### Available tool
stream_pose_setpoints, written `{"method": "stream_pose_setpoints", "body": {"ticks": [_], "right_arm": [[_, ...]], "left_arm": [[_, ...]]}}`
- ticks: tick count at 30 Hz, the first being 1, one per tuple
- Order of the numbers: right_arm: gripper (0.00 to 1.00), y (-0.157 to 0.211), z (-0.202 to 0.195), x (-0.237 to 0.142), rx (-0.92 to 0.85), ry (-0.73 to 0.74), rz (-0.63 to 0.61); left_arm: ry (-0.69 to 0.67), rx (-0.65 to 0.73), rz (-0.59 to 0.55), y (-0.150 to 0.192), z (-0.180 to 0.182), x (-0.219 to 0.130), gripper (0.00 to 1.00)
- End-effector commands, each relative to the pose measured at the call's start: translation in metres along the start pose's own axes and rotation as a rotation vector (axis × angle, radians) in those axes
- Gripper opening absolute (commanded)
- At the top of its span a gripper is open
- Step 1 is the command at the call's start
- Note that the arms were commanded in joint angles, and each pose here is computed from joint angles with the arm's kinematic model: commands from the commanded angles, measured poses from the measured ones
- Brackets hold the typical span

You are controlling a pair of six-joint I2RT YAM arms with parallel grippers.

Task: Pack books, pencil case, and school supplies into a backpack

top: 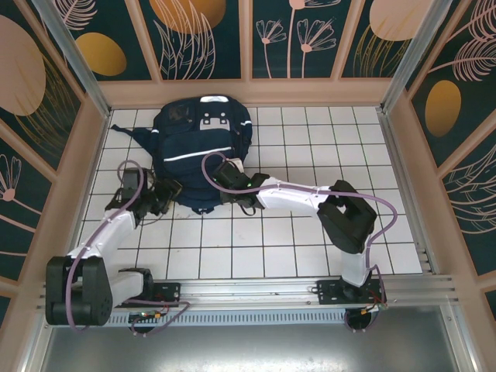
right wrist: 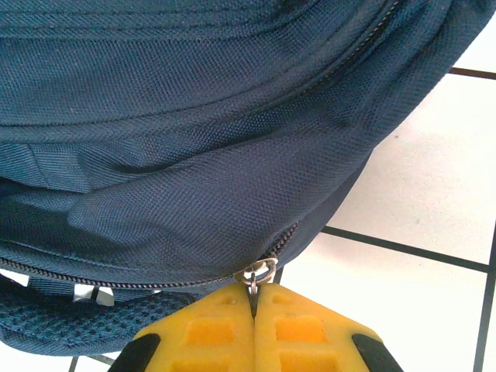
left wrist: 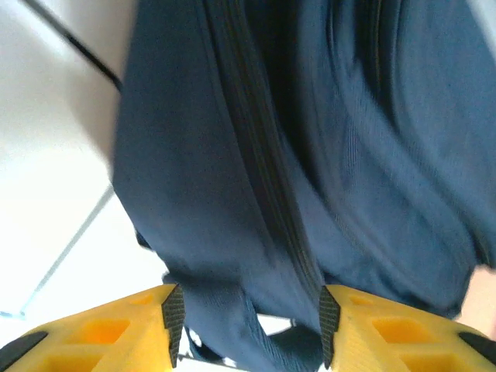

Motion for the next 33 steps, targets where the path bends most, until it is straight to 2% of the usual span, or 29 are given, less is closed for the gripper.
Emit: {"method": "stream_pose_setpoints", "body": {"ticks": [1, 5, 9, 13, 19, 20, 22, 25, 26, 33], "right_arm": [[0.00, -0.003, 0.009, -0.005, -0.023, -0.020, 0.002], [0.00, 0.000, 0.012, -0.004, -0.025, -0.025, 0.006], [0.00, 0.003, 0.014, -0.004, -0.028, -0.026, 0.005], [0.00, 0.003, 0.018, -0.005, -0.025, -0.028, -0.001], [0.00, 0.004, 0.023, -0.006, -0.031, -0.033, -0.004], [0.00, 0.004, 0.024, -0.006, -0.029, -0.033, -0.004], [0.00, 0.004, 0.023, -0.005, -0.029, -0.031, -0.003], [0.00, 0.004, 0.021, -0.006, -0.030, -0.021, -0.008], [0.00, 0.003, 0.020, -0.006, -0.031, -0.015, -0.012], [0.00, -0.001, -0.001, -0.006, -0.006, 0.026, -0.019]], "left_arm": [[0.111, -0.044, 0.013, 0.012, -0.029, 0.003, 0.51], [0.154, -0.004, 0.029, 0.020, -0.063, 0.012, 0.51], [0.149, 0.007, 0.073, 0.038, -0.080, 0.031, 0.49], [0.101, 0.008, 0.088, 0.047, -0.080, 0.049, 0.48], [0.021, -0.001, 0.061, 0.041, -0.070, 0.068, 0.48], [-0.009, -0.004, 0.055, 0.040, -0.065, 0.071, 0.47], [-0.036, -0.002, 0.042, 0.038, -0.060, 0.075, 0.36], [-0.076, -0.004, 0.023, 0.036, -0.052, 0.076, 0.04], [-0.094, -0.006, 0.015, 0.035, -0.049, 0.075, 0.00], [-0.159, -0.022, -0.047, 0.026, -0.029, 0.056, 0.00]]}}
Point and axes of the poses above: each hand's point on the last joint's axis, 136 mm out from that joint toward the fingers, its own x axis out along the fingers, its own z axis along the line the jaws close on, y = z × x, the point moved 3 cm from there along -x, back along the fingers, and after that the axes turned 14 degrees about x, right-handed, at the moved point
